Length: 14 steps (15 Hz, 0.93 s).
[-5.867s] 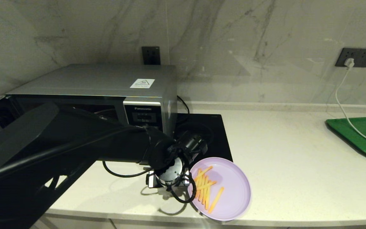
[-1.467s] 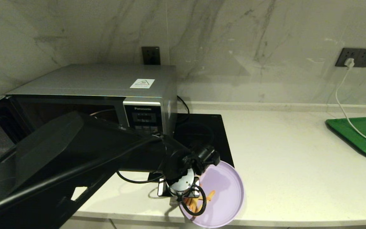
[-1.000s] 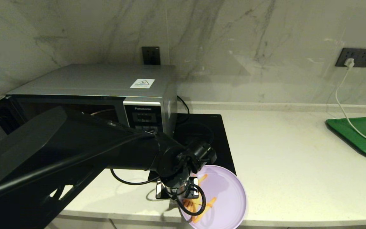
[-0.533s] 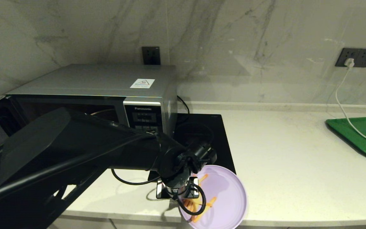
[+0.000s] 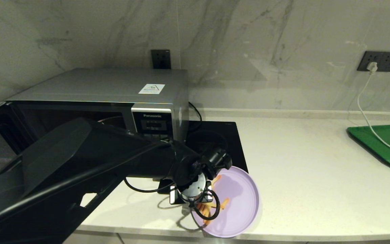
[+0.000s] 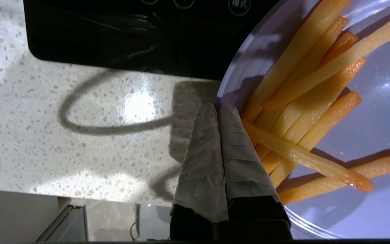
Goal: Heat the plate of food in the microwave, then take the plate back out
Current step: Put the plate in the microwave oven
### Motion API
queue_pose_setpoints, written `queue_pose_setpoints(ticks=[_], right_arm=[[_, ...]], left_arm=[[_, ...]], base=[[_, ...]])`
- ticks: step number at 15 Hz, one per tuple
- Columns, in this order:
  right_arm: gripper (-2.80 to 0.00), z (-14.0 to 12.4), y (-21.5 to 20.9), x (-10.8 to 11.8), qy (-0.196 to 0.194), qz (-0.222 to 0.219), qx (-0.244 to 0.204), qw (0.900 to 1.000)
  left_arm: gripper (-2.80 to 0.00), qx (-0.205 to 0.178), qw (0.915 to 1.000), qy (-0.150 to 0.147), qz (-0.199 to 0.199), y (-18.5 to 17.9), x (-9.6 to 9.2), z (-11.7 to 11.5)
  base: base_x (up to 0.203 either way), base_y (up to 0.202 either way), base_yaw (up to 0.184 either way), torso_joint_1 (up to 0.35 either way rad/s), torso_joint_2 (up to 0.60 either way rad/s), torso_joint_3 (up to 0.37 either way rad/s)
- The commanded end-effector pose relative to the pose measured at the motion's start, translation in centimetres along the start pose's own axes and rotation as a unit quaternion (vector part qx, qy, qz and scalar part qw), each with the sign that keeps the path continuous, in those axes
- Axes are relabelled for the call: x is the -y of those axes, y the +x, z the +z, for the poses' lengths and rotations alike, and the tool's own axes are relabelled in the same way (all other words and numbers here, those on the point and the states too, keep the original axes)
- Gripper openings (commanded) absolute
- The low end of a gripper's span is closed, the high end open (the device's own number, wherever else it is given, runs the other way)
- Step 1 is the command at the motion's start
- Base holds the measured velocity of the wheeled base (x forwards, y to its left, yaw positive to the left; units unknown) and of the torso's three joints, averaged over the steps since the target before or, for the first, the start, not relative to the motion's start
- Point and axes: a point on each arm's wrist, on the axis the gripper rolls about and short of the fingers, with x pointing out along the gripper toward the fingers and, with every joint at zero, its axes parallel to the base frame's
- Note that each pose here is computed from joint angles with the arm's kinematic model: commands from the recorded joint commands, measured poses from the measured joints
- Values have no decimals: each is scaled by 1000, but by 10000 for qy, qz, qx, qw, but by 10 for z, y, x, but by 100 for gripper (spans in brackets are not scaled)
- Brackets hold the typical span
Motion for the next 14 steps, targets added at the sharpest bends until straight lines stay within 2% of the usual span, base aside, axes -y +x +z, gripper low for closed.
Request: queue_pose_setpoints(ticks=[1,7,12,13,14], right_arm=[[-280,0,0,0,1,1,-6,10000],[-280,0,0,0,1,1,-6,10000],[-280,0,0,0,1,1,-6,10000],[-280,0,0,0,1,1,-6,10000],[-280,0,0,0,1,1,-6,10000]], left_arm=[[-280,5,10000,-47,38,4,1,2],[-280,43,10000,-78,-7,-3,-2,5],[-280,3,10000,23,4,-11,-4,4],[0,1,10000,20,22,-10,-4,4],[0,1,10000,15,34,-9,-4,4]], base=[[0,0,0,0,0,0],[0,0,0,0,0,0],[0,0,0,0,0,0],[0,0,0,0,0,0],[0,0,0,0,0,0]])
